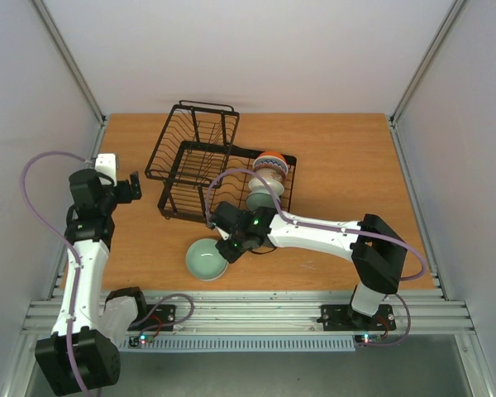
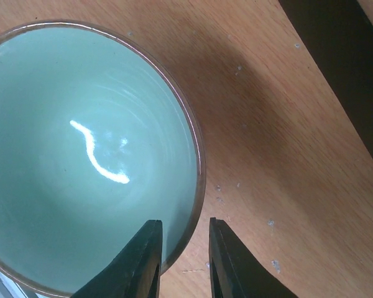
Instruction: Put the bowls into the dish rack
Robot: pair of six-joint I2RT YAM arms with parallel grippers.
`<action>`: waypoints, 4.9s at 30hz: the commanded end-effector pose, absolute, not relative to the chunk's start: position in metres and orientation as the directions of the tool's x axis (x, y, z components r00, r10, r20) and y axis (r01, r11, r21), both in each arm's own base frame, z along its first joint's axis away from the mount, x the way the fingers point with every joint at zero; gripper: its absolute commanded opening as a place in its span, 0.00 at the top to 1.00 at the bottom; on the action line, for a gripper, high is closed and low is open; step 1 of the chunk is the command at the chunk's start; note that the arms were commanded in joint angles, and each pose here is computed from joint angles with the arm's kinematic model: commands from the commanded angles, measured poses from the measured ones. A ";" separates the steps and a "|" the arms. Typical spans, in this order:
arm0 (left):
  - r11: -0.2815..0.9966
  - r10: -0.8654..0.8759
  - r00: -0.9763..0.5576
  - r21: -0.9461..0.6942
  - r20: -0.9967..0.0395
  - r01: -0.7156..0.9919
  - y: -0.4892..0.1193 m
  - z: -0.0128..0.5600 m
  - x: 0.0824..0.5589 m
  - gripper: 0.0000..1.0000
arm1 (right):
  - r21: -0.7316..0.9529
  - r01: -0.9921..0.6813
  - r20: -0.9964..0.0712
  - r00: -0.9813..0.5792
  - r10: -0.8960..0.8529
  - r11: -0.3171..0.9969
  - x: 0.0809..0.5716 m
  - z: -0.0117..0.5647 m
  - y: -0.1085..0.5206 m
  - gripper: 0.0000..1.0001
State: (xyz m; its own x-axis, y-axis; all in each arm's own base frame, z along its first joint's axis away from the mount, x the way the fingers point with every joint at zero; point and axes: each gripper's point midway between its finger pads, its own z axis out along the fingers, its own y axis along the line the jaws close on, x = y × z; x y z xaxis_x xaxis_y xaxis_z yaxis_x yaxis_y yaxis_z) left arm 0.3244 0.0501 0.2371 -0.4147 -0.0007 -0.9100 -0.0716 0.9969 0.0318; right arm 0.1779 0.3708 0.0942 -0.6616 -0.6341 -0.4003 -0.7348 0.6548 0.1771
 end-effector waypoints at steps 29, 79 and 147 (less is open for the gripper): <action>0.996 0.006 -0.376 0.038 -0.927 -0.078 0.053 0.244 0.328 0.01 | 0.076 -0.769 -0.445 -0.596 -0.669 0.635 0.179 0.119 0.379 0.99; 0.997 0.005 -0.374 0.035 -0.927 -0.073 0.052 0.244 0.328 0.01 | -0.449 -0.589 -0.603 -0.356 -0.714 0.672 0.241 0.248 0.301 0.99; 0.998 0.003 -0.377 0.027 -0.926 -0.059 0.050 0.241 0.330 0.01 | -0.987 -0.139 -0.081 -0.041 -0.996 0.086 0.273 0.166 0.271 0.99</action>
